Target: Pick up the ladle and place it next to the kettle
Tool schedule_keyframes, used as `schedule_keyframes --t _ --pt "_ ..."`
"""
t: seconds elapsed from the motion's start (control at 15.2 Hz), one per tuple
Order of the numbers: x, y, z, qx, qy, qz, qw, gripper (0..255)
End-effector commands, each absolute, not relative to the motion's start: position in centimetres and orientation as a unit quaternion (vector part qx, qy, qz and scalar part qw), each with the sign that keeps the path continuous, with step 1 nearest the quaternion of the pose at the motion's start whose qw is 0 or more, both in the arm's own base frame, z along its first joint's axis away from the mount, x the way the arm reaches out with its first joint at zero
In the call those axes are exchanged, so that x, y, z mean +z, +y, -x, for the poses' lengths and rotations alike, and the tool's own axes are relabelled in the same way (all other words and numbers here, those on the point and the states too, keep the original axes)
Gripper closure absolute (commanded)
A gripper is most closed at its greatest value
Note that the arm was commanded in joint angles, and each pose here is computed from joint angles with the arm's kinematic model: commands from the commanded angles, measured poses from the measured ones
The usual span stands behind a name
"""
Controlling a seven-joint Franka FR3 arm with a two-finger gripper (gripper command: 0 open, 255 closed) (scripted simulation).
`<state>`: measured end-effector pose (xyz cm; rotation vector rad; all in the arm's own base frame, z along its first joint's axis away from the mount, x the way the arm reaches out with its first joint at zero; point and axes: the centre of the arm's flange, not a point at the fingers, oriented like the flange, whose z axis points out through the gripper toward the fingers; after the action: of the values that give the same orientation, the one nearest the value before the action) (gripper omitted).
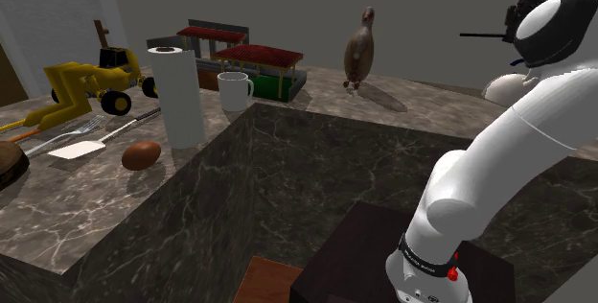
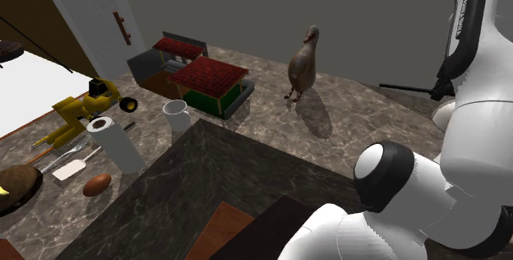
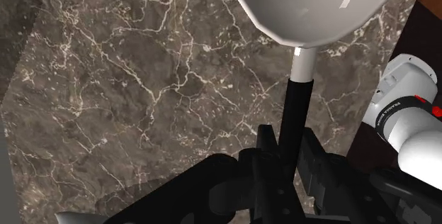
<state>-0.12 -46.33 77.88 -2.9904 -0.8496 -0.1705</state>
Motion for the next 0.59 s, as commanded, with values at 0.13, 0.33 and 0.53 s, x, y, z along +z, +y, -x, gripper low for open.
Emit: schedule_keyframes --t 0.13,0.33,0.53 --pt "77.9 -48.4 5.4 -0.054 -0.273 0.960 0.014 255" --pt "77.4 -49.2 7.6 -0.054 -0.273 0.960 0.014 255" --pt "75.8 -49.2 7.6 -0.054 -0.273 0.960 0.014 255"
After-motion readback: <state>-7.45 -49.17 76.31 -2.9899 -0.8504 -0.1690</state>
